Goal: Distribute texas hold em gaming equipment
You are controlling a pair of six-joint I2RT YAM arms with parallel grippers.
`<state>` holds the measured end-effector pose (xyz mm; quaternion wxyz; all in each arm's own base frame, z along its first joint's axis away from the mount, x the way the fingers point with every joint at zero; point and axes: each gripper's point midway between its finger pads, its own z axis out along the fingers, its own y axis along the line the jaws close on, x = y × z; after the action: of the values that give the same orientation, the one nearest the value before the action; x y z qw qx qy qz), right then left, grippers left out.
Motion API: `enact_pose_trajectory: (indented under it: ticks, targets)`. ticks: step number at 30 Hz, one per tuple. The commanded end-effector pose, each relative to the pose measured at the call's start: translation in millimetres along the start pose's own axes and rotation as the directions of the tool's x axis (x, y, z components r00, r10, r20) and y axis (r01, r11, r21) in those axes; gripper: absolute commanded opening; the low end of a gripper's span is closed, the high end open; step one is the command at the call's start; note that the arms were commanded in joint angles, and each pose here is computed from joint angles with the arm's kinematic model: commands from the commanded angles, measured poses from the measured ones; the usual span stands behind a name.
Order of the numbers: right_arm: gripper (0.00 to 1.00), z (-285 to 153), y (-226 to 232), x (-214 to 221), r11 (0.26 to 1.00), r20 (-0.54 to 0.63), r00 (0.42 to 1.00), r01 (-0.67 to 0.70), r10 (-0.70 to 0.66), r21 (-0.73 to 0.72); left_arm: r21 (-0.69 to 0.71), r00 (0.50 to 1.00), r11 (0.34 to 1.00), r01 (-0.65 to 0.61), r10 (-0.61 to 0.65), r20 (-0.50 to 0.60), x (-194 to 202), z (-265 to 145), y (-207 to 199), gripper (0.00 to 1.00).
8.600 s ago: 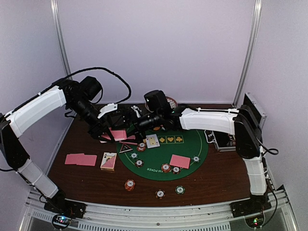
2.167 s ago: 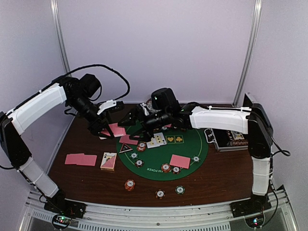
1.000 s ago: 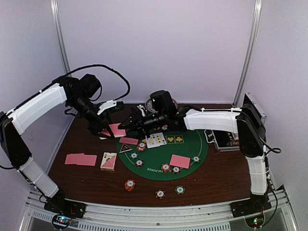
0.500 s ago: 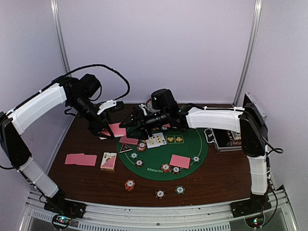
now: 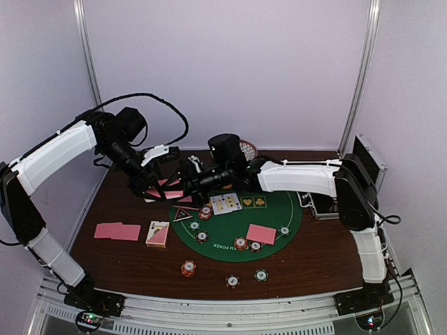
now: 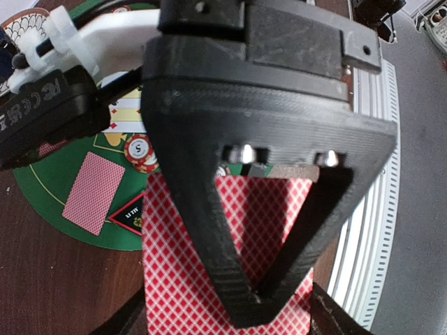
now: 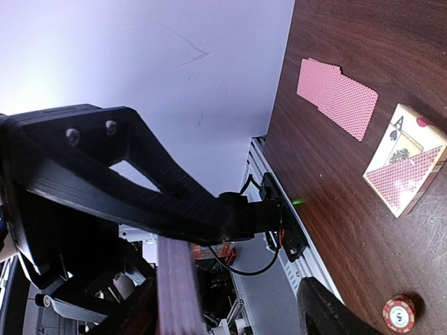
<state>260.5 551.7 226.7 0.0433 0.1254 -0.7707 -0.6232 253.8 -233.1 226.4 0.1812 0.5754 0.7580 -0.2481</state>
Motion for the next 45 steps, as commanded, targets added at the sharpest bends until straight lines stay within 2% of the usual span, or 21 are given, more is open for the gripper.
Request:
enact_pose_trajectory:
  ticks: [1, 8, 12, 18, 19, 25, 36, 45]
  targets:
    - [0.65, -6.1, -5.1, -5.6, 1.0, 0.003, 1.0, 0.017, -0.017, 0.027, -0.015, 0.998, 1.0, -0.024, 0.025, 0.054, -11.4, -11.3, -1.5, 0.0]
    - [0.56, -39.8, -21.4, -11.3, 0.991, 0.051, 0.998, 0.019, -0.026, 0.131, -0.014, 0.998, 1.0, -0.027, 0.027, 0.06, -12.8, -12.5, -2.4, 0.0]
    - [0.52, -44.1, -14.7, -8.8, 0.992, 0.048, 0.998, 0.031, -0.037, 0.119, -0.01, 0.998, 1.0, -0.025, 0.026, 0.059, -12.1, -11.6, -2.8, 0.0]
    - [0.53, -52.8, 17.6, -8.3, 0.995, 0.059, 0.995, 0.082, -0.086, 0.058, -0.013, 0.998, 1.0, -0.025, 0.025, 0.054, -10.2, -11.2, -3.0, 0.0]
    - [0.52, -54.0, 20.9, -8.2, 0.995, 0.061, 0.994, 0.086, -0.089, 0.053, -0.012, 0.998, 1.0, -0.024, 0.024, 0.052, -9.8, -10.6, -2.7, 0.0]
    - [0.26, -58.4, 32.5, -7.5, 0.995, 0.063, 0.994, 0.092, -0.093, 0.031, -0.013, 0.999, 1.0, -0.024, 0.024, 0.048, -8.7, -10.0, -2.3, 0.0]
    - [0.0, -62.7, 46.5, -3.7, 0.996, 0.059, 0.994, 0.091, -0.09, -0.01, -0.021, 0.999, 1.0, -0.023, 0.024, 0.034, -5.6, -8.8, -0.5, 0.0]
    - [0.0, -89.2, 54.9, -7.0, 0.994, 0.092, 0.99, 0.11, -0.109, -0.013, -0.024, 0.999, 1.0, -0.021, 0.021, 0.027, -3.7, -7.6, 0.2, 0.0]
